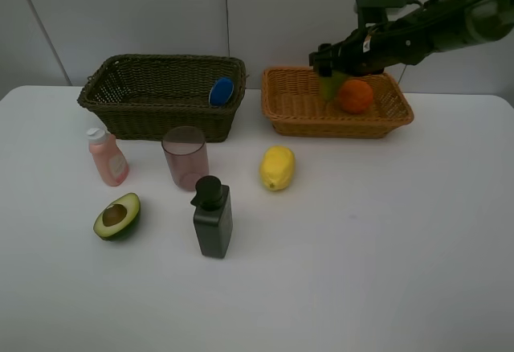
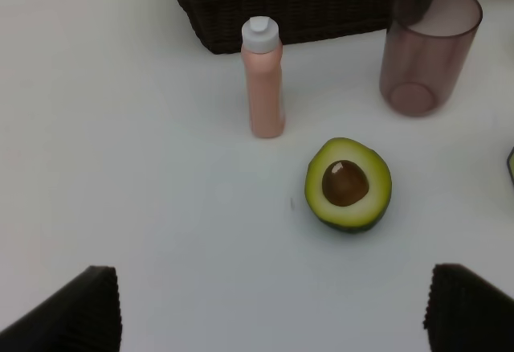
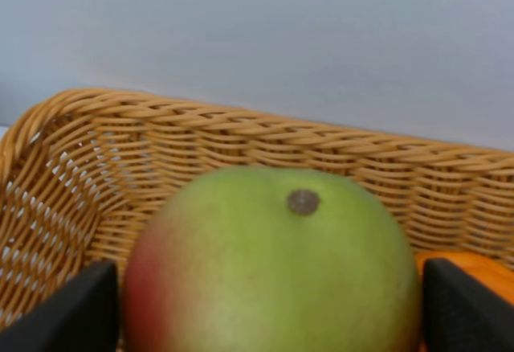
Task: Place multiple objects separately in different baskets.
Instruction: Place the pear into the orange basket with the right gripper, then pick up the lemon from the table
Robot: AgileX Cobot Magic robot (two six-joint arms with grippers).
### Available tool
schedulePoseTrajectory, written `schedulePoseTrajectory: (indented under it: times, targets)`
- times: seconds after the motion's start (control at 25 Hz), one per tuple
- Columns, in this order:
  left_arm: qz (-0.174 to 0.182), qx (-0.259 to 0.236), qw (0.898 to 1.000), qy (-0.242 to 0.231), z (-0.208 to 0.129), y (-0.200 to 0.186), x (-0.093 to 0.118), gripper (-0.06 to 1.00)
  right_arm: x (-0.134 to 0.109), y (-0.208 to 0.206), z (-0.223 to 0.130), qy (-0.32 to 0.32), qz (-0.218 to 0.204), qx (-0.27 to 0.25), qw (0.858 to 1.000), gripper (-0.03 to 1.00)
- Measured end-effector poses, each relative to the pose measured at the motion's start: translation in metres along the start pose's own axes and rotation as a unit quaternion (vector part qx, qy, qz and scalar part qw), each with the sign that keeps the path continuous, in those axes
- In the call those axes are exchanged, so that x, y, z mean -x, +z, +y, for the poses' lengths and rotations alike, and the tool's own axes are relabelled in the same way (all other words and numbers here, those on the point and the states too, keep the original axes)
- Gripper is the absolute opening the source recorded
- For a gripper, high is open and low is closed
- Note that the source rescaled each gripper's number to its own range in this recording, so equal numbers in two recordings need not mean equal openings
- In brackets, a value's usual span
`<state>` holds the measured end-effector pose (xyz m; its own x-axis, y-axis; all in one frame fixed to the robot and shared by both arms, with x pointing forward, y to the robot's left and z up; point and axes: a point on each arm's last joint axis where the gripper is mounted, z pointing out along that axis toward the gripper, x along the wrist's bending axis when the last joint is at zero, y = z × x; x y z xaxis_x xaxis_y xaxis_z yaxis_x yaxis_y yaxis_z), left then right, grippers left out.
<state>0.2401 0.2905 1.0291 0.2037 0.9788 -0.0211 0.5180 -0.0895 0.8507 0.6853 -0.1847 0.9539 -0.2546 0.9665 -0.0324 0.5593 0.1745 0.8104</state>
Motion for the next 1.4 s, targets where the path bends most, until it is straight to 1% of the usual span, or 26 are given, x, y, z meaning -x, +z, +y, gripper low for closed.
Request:
schedulePoseTrajectory:
  times: [0.04,0.12,0.16,0.24,0.44,0.76,1.0,1.16,1.28,1.4]
  targets:
    - [0.000,0.000,1.000,0.000,0.000,0.000,0.000,1.00,0.000,0.000,0.000,-0.001,0.000,0.000,1.000,0.80]
    - [0.000,0.000,1.000,0.000,0.000,0.000,0.000,1.00,0.000,0.000,0.000,-0.005,0.000,0.000,1.000,0.92]
    - [0.000,0.000,1.000,0.000,0.000,0.000,0.000,1.00,0.000,0.000,0.000,-0.005,0.000,0.000,1.000,0.95]
    - [0.000,0.000,1.000,0.000,0.000,0.000,0.000,1.00,0.000,0.000,0.000,-0.002,0.000,0.000,1.000,0.98]
    - [0.000,0.000,1.000,0.000,0.000,0.000,0.000,1.00,0.000,0.000,0.000,0.000,0.000,0.001,1.000,1.00]
    - [0.000,0.000,1.000,0.000,0.000,0.000,0.000,1.00,0.000,-0.002,0.002,0.000,-0.001,0.001,1.000,1.00]
    - [0.000,0.000,1.000,0.000,0.000,0.000,0.000,1.00,-0.002,-0.024,0.018,0.001,-0.010,0.002,1.000,1.00]
    - [0.000,0.000,1.000,0.000,0.000,0.000,0.000,1.00,-0.012,-0.039,0.025,0.000,-0.012,-0.013,1.000,1.00]
    - [0.000,0.000,1.000,0.000,0.000,0.000,0.000,1.00,-0.022,-0.052,0.028,0.033,-0.007,-0.034,0.999,1.00]
    - [0.000,0.000,1.000,0.000,0.000,0.000,0.000,1.00,-0.033,-0.064,0.026,0.082,0.002,-0.076,0.994,1.00]
